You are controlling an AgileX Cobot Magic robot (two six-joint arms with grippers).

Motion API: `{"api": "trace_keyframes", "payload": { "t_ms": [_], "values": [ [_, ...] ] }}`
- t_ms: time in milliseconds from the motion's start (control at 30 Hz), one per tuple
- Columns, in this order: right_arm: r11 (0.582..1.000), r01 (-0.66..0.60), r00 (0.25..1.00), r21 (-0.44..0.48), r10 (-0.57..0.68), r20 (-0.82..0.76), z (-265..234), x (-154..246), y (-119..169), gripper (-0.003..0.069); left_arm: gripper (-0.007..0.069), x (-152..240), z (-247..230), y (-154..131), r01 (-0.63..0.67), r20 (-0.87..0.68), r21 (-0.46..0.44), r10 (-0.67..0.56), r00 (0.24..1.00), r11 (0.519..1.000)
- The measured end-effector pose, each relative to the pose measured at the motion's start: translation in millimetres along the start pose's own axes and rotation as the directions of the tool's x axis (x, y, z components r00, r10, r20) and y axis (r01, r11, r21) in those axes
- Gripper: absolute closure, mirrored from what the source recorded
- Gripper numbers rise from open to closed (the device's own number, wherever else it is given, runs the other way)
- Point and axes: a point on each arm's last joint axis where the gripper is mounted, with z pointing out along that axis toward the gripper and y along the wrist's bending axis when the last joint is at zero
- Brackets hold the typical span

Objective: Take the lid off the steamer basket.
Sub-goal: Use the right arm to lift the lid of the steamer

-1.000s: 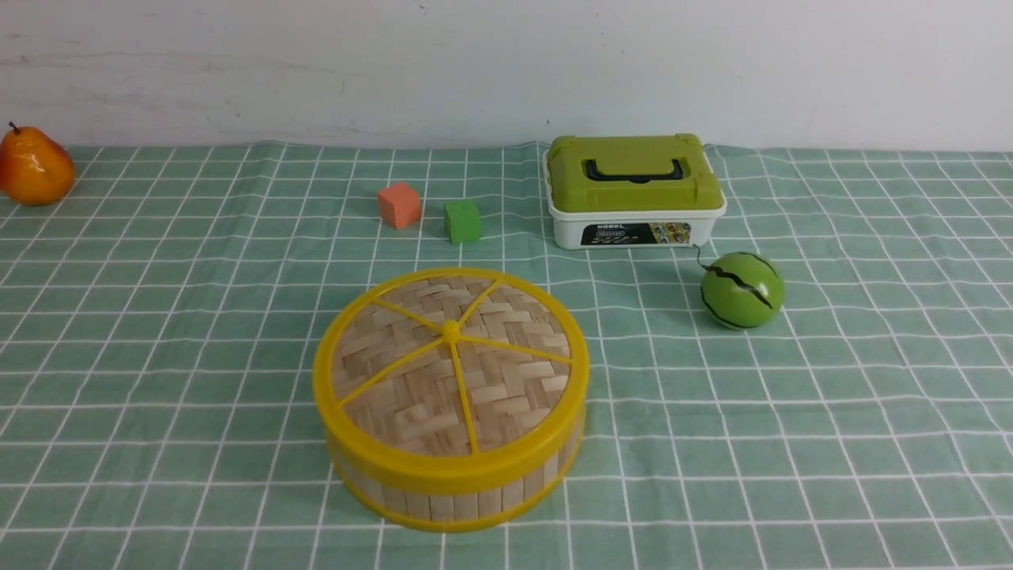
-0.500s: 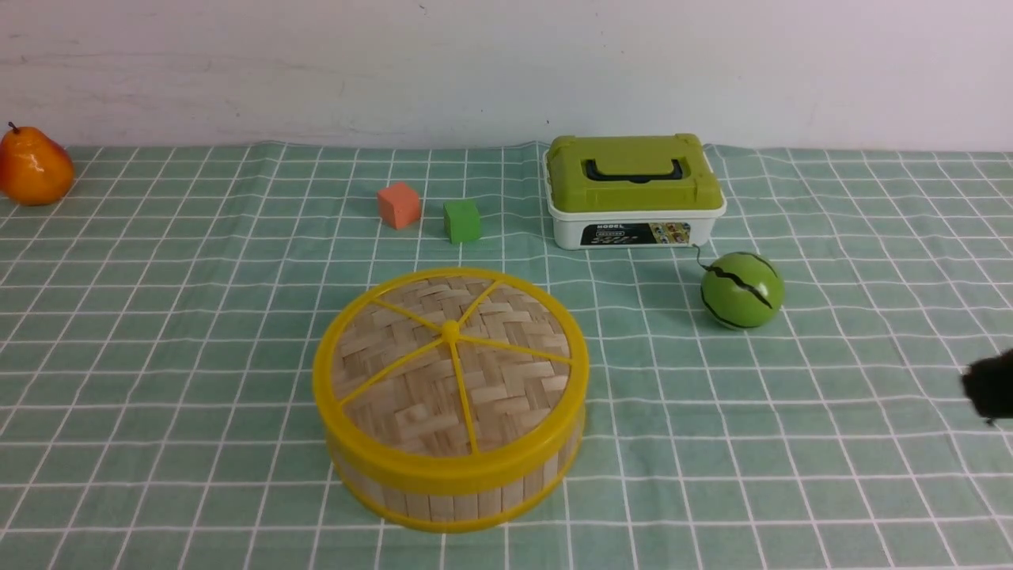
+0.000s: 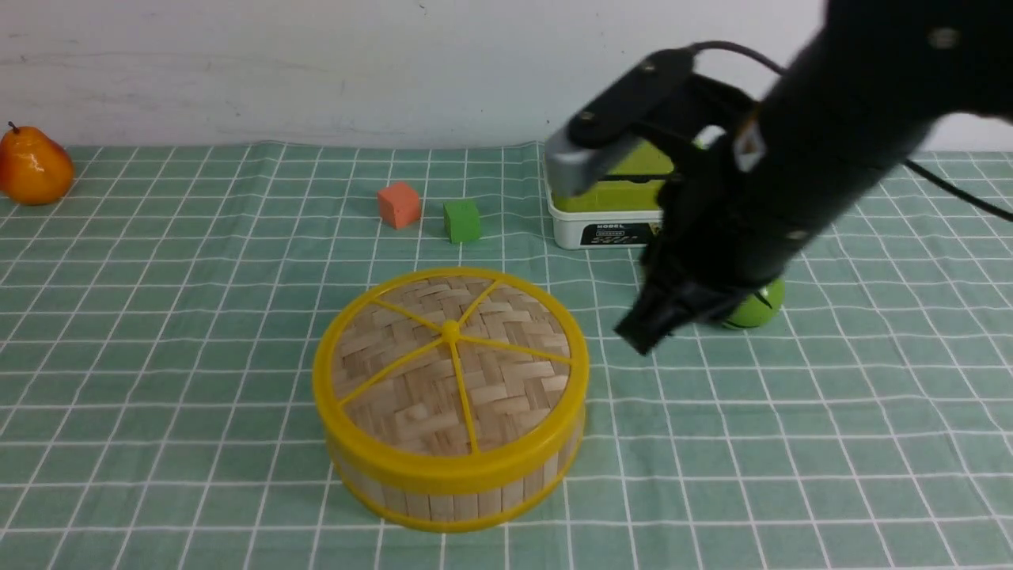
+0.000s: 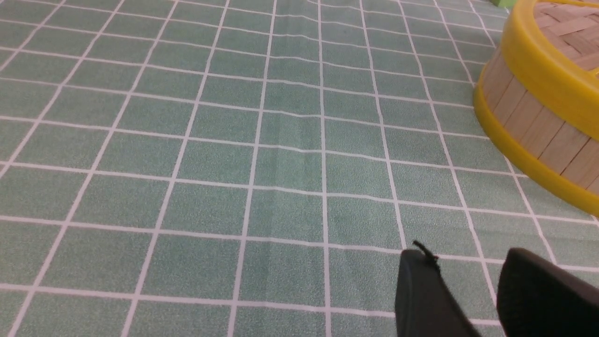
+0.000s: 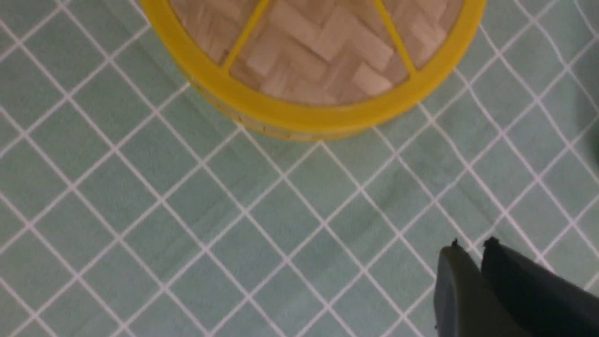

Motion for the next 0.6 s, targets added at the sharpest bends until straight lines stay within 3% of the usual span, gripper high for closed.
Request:
{"api": "trace_keyframes", "payload": {
  "t_ms": [67, 100, 167, 333, 467, 600],
  "values": [
    [1.0, 0.004, 1.0, -0.02, -0.004, 0.002, 20, -21, 4, 0.051, 0.0386, 0, 0, 0, 0.0, 0.0, 0.0, 0.0, 1.0, 1.0],
    [1.0, 0.004, 1.0, -0.021, -0.004, 0.009, 20, -23, 4, 0.0502, 0.0386, 0, 0, 0, 0.0, 0.0, 0.0, 0.0, 1.0, 1.0],
    [0.999, -0.007, 1.0, -0.054, 0.008, 0.024, 48, -44, 7, 0.037, 0.0386, 0, 0, 0, 0.0, 0.0, 0.0, 0.0, 1.0, 1.0],
    [0.997, -0.025, 0.995, -0.078, 0.033, 0.093, 83, -69, 8, 0.0188, 0.0386, 0, 0, 0, 0.0, 0.0, 0.0, 0.0, 1.0, 1.0],
    [0.996, -0.04, 0.989, -0.08, 0.05, 0.138, 106, -79, 7, 0.0155, 0.0386, 0, 0, 0, 0.0, 0.0, 0.0, 0.0, 1.0, 1.0],
    [0.995, -0.049, 0.991, -0.085, 0.059, 0.118, 133, -80, 7, 0.0197, 0.0386, 0, 0, 0, 0.0, 0.0, 0.0, 0.0, 1.0, 1.0]
  ]
}}
